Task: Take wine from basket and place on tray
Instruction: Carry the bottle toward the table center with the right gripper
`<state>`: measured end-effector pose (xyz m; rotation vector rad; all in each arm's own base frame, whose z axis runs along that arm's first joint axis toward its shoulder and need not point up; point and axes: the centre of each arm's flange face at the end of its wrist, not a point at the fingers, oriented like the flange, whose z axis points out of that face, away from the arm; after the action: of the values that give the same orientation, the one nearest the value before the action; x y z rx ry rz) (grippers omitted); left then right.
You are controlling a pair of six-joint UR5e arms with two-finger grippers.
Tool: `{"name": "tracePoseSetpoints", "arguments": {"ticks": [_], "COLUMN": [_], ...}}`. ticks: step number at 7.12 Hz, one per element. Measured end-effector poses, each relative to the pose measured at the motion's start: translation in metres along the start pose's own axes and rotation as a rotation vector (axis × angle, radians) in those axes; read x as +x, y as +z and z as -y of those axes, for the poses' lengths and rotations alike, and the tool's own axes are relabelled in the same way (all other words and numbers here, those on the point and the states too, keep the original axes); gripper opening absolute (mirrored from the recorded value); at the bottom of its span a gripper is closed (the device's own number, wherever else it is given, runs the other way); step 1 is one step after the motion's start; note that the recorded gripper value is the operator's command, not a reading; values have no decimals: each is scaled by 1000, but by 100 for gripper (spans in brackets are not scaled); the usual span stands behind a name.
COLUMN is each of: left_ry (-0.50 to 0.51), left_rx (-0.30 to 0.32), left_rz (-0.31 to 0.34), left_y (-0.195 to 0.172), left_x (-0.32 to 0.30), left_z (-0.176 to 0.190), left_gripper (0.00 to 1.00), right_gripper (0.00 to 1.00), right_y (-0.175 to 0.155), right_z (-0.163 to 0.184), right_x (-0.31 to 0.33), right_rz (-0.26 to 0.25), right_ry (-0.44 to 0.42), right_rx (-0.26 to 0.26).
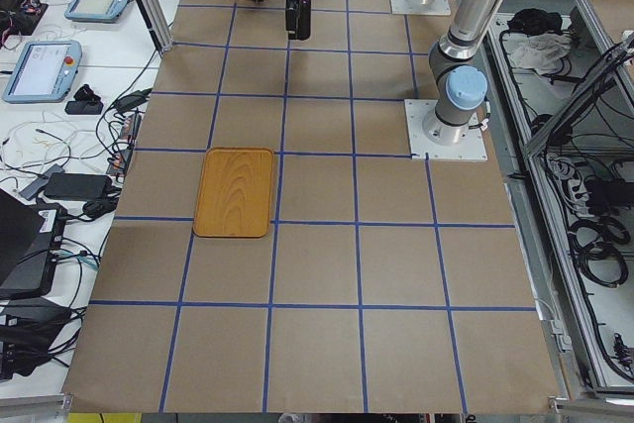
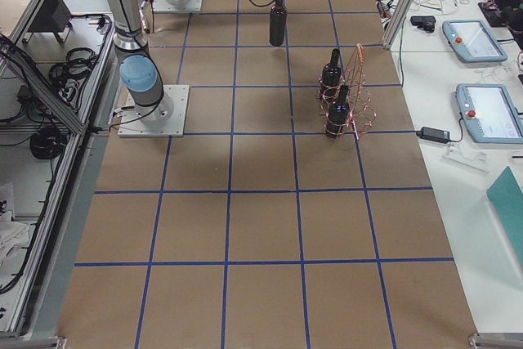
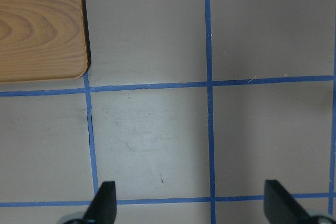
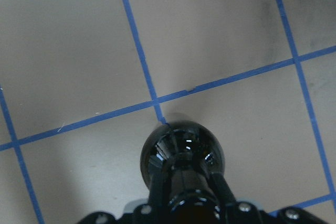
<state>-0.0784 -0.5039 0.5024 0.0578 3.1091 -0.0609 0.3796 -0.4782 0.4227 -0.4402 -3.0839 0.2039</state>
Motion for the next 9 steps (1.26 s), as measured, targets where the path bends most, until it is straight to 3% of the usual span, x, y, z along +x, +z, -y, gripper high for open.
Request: {"name": "tracePoseSetpoints", "arguments": {"ticks": [3,5,6,7,8,9], "left_ry": [-19,-43,-36,-23,-15,-12], "left_rx": [2,-3,-5,-7,-8,-10], "left_rz": [11,17,18,18,19,18], "left_y": [0,2,3,4,4,5], "left_x": [-70,-111,-125,-134,-139,-142], "left_z": [4,2,1,1,0,0], "left_gripper": [100,100,100,100,100,100], "right_gripper": [0,0,9,71,94,100], "right_y": [13,17,18,19,20,20], "right_z": [-42,-57,-60,-61,-61,-61], "right_x": [-85,-107,-109,-109,-109,-109], "right_rz": [13,4,-4,-9,-12,-12], "right_ry": [44,60,58,57,57,59], "right_rx": [-17,-26,-28,-30,-32,-34]}}
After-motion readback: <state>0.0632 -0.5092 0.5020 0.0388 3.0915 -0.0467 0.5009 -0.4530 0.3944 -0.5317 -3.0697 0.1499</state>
